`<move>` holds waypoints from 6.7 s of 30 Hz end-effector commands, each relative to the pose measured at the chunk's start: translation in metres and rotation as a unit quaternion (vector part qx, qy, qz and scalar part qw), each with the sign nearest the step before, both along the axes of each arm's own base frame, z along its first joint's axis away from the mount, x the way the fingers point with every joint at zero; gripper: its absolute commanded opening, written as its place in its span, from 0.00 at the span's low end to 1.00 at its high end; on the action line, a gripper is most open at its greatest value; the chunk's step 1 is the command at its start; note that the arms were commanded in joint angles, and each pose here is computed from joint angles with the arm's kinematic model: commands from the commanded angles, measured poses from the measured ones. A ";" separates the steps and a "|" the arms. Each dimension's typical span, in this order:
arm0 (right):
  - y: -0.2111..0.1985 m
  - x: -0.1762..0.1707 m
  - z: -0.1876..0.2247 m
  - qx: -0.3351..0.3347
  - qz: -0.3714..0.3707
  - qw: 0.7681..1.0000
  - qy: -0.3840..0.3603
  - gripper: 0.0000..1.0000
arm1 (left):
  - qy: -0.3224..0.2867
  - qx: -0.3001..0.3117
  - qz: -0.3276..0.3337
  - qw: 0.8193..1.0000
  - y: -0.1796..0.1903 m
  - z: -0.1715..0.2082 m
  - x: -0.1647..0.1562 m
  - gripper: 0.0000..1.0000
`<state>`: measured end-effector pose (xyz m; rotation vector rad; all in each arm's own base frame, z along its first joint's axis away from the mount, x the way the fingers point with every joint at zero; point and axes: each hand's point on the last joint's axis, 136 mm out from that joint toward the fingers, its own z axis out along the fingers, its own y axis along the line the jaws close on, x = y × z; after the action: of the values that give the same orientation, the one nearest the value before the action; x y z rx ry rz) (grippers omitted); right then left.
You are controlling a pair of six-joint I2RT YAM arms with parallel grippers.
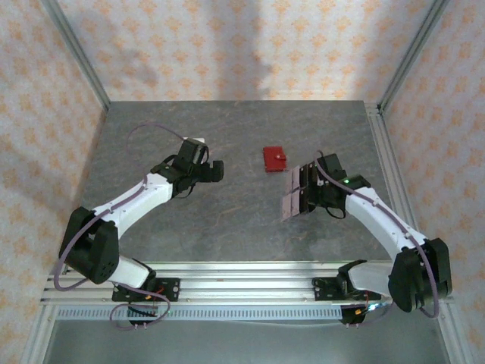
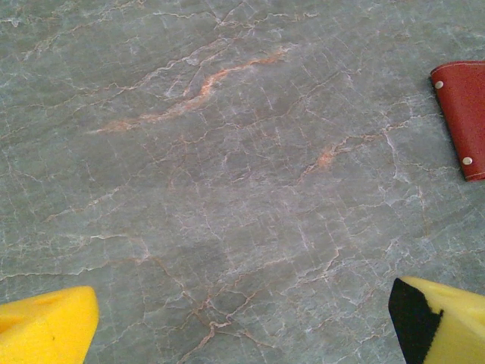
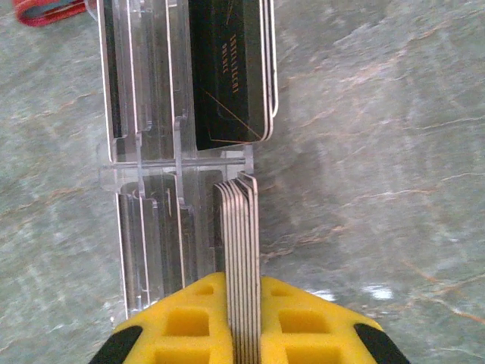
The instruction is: Put the credit cards into the card holder
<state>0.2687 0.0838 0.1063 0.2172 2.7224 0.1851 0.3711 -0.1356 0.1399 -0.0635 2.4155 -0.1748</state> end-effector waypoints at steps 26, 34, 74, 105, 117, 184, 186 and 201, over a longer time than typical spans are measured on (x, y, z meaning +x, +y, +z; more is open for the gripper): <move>-0.038 0.061 0.024 -0.087 0.008 0.996 -0.017 0.40 | 0.011 -0.007 -0.014 1.000 -0.010 -0.005 -0.001 1.00; -0.042 0.056 0.076 -0.084 -0.004 0.994 -0.064 0.62 | 0.010 -0.008 -0.013 1.000 -0.010 -0.002 -0.001 1.00; 0.077 0.203 -0.029 -0.188 0.066 0.974 0.110 0.43 | 0.017 -0.041 0.083 0.996 0.048 0.025 0.025 1.00; 0.092 0.214 -0.063 -0.168 0.076 0.976 0.119 0.37 | 0.037 -0.058 0.079 0.994 0.040 0.007 0.034 1.00; 0.097 0.207 -0.063 -0.158 0.090 0.975 0.128 0.00 | 0.041 -0.059 0.080 0.994 0.039 0.005 0.034 1.00; 0.177 0.104 -0.082 0.024 0.030 0.993 0.115 0.71 | 0.058 -0.068 0.082 0.993 0.042 -0.002 0.010 1.00; 0.190 0.088 -0.083 0.034 0.036 0.993 0.110 0.71 | 0.060 -0.069 0.084 0.992 0.043 -0.003 0.007 1.00; 0.226 0.065 0.021 0.055 0.073 0.996 -0.022 0.99 | 0.056 -0.083 0.088 0.991 0.044 -0.002 -0.009 1.00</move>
<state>0.3184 0.3225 0.0789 0.0067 2.8133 0.3781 0.3653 -0.0939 0.1294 -0.3524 2.5122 -0.2810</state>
